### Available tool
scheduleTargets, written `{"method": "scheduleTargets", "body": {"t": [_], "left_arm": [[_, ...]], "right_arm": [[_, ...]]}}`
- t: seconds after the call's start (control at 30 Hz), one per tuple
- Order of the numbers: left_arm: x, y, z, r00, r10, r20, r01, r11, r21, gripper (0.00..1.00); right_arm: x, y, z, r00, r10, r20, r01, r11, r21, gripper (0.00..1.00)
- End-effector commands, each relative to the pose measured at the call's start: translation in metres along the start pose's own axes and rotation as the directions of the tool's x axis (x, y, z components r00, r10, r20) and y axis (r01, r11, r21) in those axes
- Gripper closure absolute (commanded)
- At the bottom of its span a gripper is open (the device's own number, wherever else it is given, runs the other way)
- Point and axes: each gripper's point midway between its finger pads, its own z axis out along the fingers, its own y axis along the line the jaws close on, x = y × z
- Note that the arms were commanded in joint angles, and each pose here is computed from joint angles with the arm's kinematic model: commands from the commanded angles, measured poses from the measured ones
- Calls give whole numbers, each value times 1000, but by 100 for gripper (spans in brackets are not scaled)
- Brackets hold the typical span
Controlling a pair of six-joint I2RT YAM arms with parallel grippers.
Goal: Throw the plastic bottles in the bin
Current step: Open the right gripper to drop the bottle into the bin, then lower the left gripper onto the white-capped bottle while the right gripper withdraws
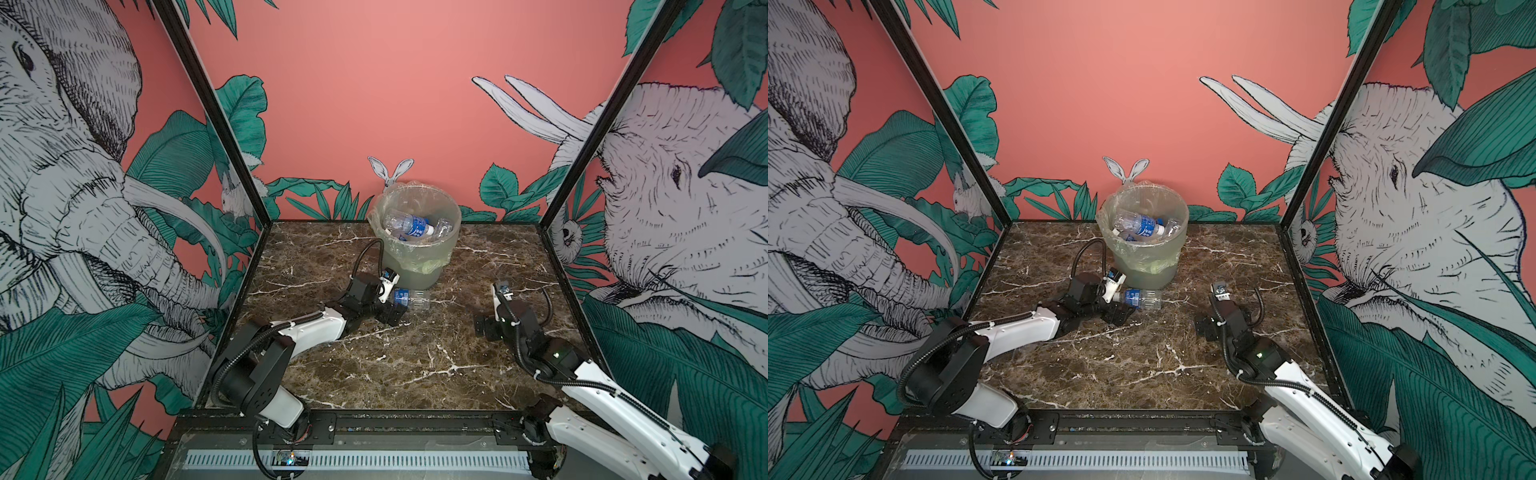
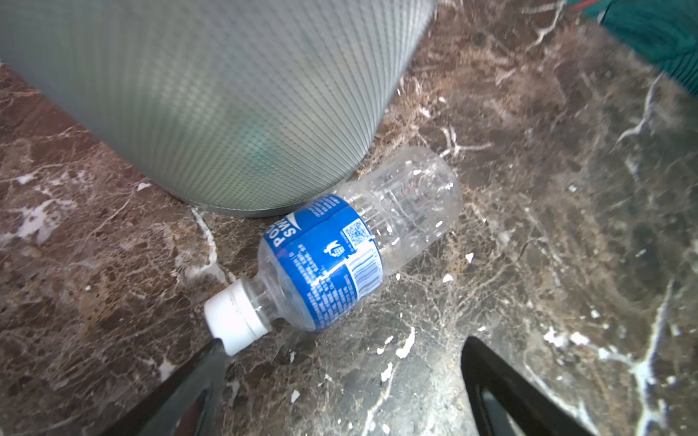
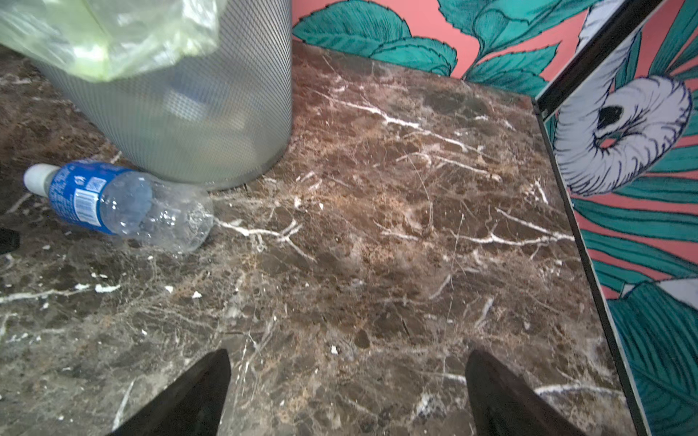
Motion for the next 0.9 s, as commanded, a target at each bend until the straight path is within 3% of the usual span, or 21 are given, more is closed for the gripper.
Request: {"method": "scheduleTargets", "body": {"t": [0.0,0.33,0.6,0.87], "left_arm": [[-5,-3,5,992,126,-27,-127,991,-39,3],[0,-12,36,923,357,-143,-372,924,-91,2],[12,-25,51,885,419,-202,-440,895,-74,2],[21,-75,25,859,480,-180,-491,871,-15,4]], "right_arm": [[-9,-1,-3,994,80,73,-79,997,-20,1],[-13,1,-6,991,98,93,-94,994,-47,1],[-10,1,-5,991,104,90,-99,993,-56,1],[0,-3,2,990,109,95,-107,994,-24,1]]}}
